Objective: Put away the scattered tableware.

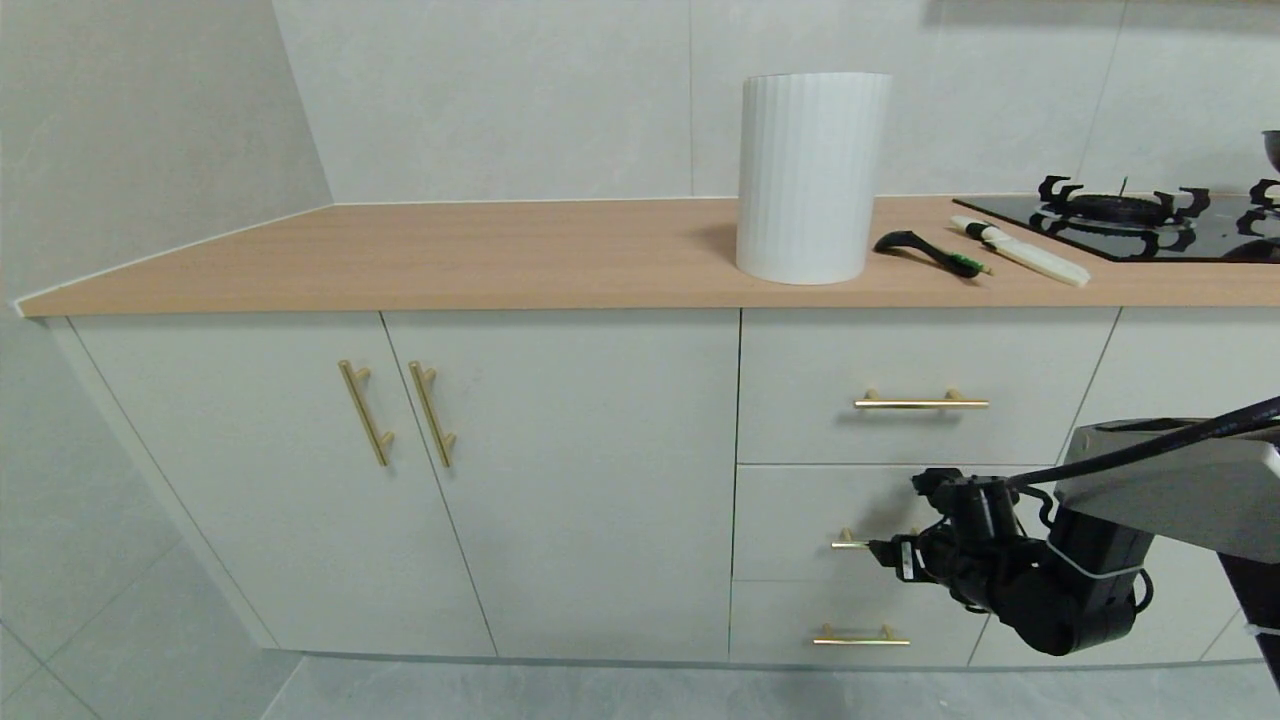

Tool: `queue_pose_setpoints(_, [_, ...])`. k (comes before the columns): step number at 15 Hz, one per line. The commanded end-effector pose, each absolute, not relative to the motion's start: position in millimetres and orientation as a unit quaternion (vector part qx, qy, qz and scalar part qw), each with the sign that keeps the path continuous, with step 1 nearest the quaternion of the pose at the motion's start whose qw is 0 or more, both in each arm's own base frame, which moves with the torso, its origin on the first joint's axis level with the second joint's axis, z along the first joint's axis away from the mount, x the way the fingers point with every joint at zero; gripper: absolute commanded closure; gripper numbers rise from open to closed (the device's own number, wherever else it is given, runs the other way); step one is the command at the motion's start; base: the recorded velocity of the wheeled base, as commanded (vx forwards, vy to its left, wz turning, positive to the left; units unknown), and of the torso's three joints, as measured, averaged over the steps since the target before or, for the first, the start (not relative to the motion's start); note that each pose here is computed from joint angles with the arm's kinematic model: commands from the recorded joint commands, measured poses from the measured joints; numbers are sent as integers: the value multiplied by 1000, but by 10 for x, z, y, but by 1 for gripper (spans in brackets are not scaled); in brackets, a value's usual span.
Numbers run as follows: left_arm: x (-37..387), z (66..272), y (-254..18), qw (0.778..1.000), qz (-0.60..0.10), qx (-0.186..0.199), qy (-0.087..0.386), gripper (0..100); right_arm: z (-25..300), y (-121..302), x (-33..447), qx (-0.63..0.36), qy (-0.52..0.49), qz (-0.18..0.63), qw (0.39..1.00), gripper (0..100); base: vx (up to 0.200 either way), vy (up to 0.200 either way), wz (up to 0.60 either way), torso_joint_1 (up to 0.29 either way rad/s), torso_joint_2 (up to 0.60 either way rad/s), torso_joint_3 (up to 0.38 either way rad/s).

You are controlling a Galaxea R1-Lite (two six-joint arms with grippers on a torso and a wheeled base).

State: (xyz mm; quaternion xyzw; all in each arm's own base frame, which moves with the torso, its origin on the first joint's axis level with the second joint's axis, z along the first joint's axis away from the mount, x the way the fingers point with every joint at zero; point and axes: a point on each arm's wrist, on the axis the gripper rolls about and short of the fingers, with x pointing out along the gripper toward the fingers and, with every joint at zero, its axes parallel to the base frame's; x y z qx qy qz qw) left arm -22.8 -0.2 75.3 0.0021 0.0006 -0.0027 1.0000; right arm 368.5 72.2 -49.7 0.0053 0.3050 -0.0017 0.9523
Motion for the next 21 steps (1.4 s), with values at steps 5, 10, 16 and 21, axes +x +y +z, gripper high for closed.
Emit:
queue_pose_setpoints(5, [-228,753,-2,1000,-2,2,1,0,-520,722,3674,3,310,-2,951,0,0,0,0,0,0,0])
queue_pose_setpoints(10, [-228,753,-2,1000,-2,2,1,0,-359,724,3715,33,275,-8,961,0,0,0,0,0,0,0])
queue_pose_setpoints(16, [-228,753,-2,1000,-2,2,1,0,-597,741,3835,28,284,-13,958,0,0,0,0,0,0,0])
queue_pose_setpoints(21, [-228,753,-2,1000,-2,2,1,0,-662,734,3802,16,307,-13,952,0,0,0,0,0,0,0])
